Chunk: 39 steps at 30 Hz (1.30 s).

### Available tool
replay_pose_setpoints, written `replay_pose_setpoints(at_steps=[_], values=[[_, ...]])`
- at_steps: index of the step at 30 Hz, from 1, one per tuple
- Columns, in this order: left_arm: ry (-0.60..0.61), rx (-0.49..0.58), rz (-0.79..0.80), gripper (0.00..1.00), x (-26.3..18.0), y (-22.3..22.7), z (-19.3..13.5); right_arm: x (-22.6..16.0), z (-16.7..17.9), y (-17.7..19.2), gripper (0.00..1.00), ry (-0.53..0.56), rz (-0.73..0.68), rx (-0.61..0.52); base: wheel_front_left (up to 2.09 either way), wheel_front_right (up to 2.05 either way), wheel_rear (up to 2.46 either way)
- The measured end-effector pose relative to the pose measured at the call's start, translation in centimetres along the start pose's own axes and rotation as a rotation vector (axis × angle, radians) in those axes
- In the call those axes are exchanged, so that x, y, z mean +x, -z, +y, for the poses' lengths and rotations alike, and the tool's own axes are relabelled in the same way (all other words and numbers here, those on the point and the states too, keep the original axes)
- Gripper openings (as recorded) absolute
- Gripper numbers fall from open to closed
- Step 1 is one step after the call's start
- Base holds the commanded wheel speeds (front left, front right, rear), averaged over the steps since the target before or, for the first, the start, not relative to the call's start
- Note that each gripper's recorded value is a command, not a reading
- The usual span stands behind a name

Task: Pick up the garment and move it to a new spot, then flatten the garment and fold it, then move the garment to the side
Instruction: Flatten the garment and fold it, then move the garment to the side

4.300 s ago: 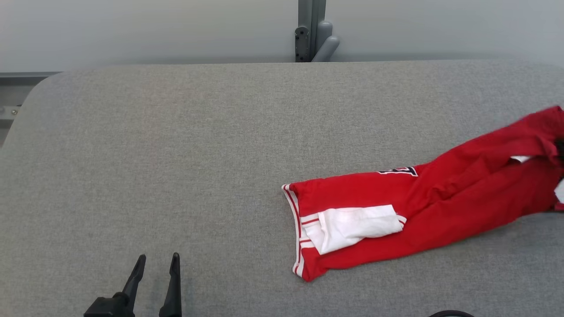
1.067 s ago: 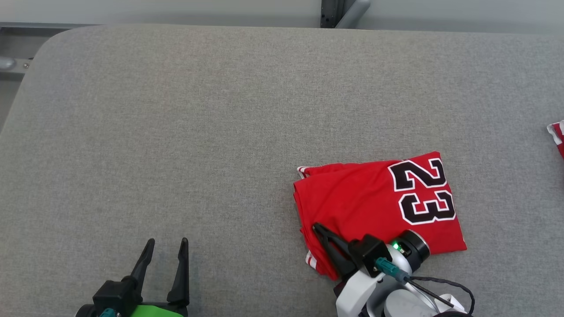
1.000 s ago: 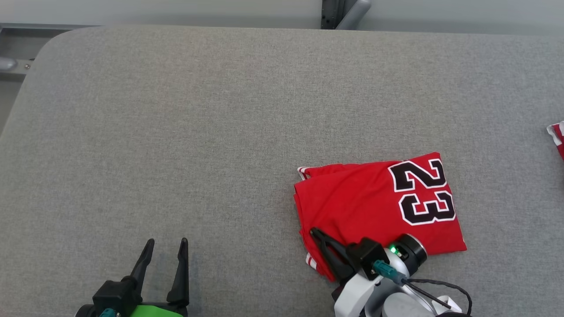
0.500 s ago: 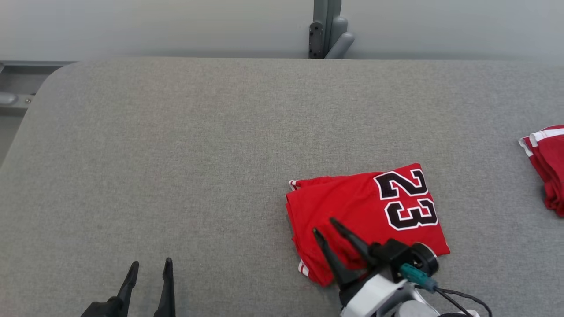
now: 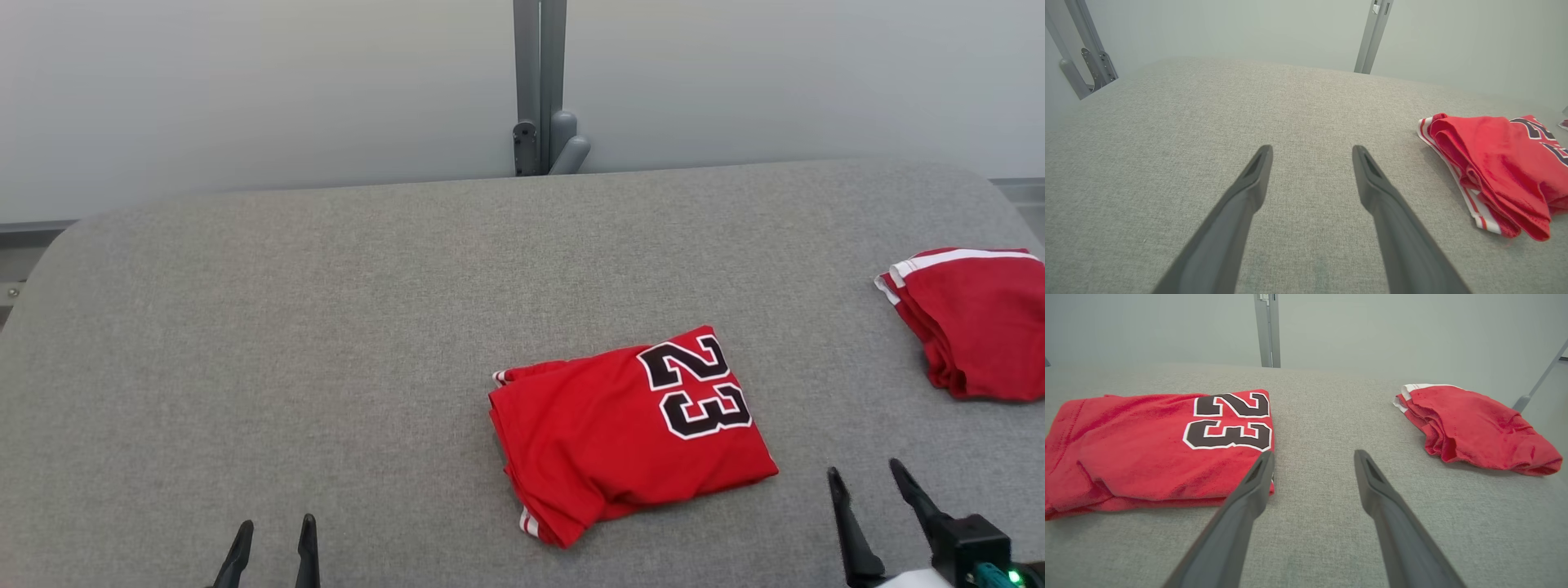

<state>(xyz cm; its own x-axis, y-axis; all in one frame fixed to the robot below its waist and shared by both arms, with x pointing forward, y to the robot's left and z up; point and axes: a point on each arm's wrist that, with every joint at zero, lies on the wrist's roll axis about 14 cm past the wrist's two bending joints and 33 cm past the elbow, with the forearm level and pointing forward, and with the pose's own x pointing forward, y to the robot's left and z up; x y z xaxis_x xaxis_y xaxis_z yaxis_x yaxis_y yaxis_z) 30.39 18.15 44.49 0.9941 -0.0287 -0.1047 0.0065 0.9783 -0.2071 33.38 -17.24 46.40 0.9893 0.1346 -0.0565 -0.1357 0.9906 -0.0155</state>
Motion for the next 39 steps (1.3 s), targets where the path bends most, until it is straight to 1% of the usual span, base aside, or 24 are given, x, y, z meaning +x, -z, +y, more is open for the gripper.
replay_pose_setpoints(at_steps=[4, 7, 12, 16, 18, 20, 21, 22, 23, 25, 26, 28, 30, 35, 39], values=[[0.008, 0.016, -0.006, 1.0, -0.4, -0.1, -0.1, -2.0, -3.6, 1.0, 1.0, 0.103, 0.031, -0.011, 0.0, 0.0, 0.0], [0.014, 0.031, -0.012, 1.0, -0.6, -0.3, -0.2, -2.7, -4.9, 1.1, 1.0, 0.139, 0.036, -0.012, 0.0, 0.0, 0.0], [0.019, 0.039, -0.012, 1.0, -0.9, -0.3, -0.3, -2.6, -5.1, 0.9, 1.0, 0.145, 0.027, 0.006, 0.0, 0.0, 0.0], [0.014, 0.038, -0.021, 1.0, -1.1, -0.5, -0.2, -2.6, -4.2, 2.8, 1.0, 0.136, 0.076, 0.098, 0.0, 0.0, 0.0], [0.012, 0.037, -0.026, 1.0, -1.1, -0.6, -0.2, -1.3, -3.4, 2.2, 1.0, 0.097, 0.088, 0.125, 0.0, 0.0, 0.0], [0.014, 0.036, -0.025, 1.0, -1.1, -0.7, -0.3, 0.9, -3.2, 0.2, 1.0, 0.056, 0.087, 0.15, 0.0, 0.0, 0.0], [0.016, 0.036, -0.025, 1.0, -1.1, -0.6, -0.3, 1.9, -3.1, -0.6, 1.0, 0.03, 0.108, 0.155, 0.0, 0.0, 0.0], [0.019, 0.035, -0.023, 1.0, -1.0, -0.6, -0.5, 2.5, -2.9, -0.9, 1.0, 0.002, 0.15, 0.138, 0.0, 0.0, 0.0], [0.018, 0.034, -0.019, 1.0, -1.0, -0.5, -0.5, 3.0, -2.9, -0.7, 1.0, -0.022, 0.205, 0.119, 0.0, 0.0, 0.0], [0.022, 0.031, -0.01, 1.0, -0.8, -0.3, -0.6, 4.0, -2.7, -0.2, 1.0, -0.052, 0.316, 0.131, 0.0, 0.0, 0.0], [0.027, 0.03, -0.004, 1.0, -0.7, -0.1, -0.8, 4.3, -2.3, 0.4, 1.0, -0.076, 0.379, 0.11, 0.0, 0.0, 0.0], [0.037, 0.027, 0.002, 1.0, -0.3, 0.0, -1.2, 5.3, -1.3, 0.9, 1.0, -0.119, 0.451, 0.117, 0.0, 0.0, 0.0], [0.042, 0.025, -0.003, 1.0, 0.2, -0.2, -1.5, 6.3, -0.4, 1.4, 1.0, -0.149, 0.49, 0.136, 0.0, 0.0, 0.0], [0.0, 0.009, -0.013, 1.0, 0.3, -0.5, -0.4, 8.2, 0.5, 3.3, 1.0, -0.172, 0.576, 0.149, 0.0, 0.0, 0.0], [-0.026, 0.006, -0.009, 1.0, 0.0, -0.4, 0.3, 9.8, 3.6, 3.7, 1.0, -0.245, 0.595, 0.194, 0.0, 0.0, 0.0]])
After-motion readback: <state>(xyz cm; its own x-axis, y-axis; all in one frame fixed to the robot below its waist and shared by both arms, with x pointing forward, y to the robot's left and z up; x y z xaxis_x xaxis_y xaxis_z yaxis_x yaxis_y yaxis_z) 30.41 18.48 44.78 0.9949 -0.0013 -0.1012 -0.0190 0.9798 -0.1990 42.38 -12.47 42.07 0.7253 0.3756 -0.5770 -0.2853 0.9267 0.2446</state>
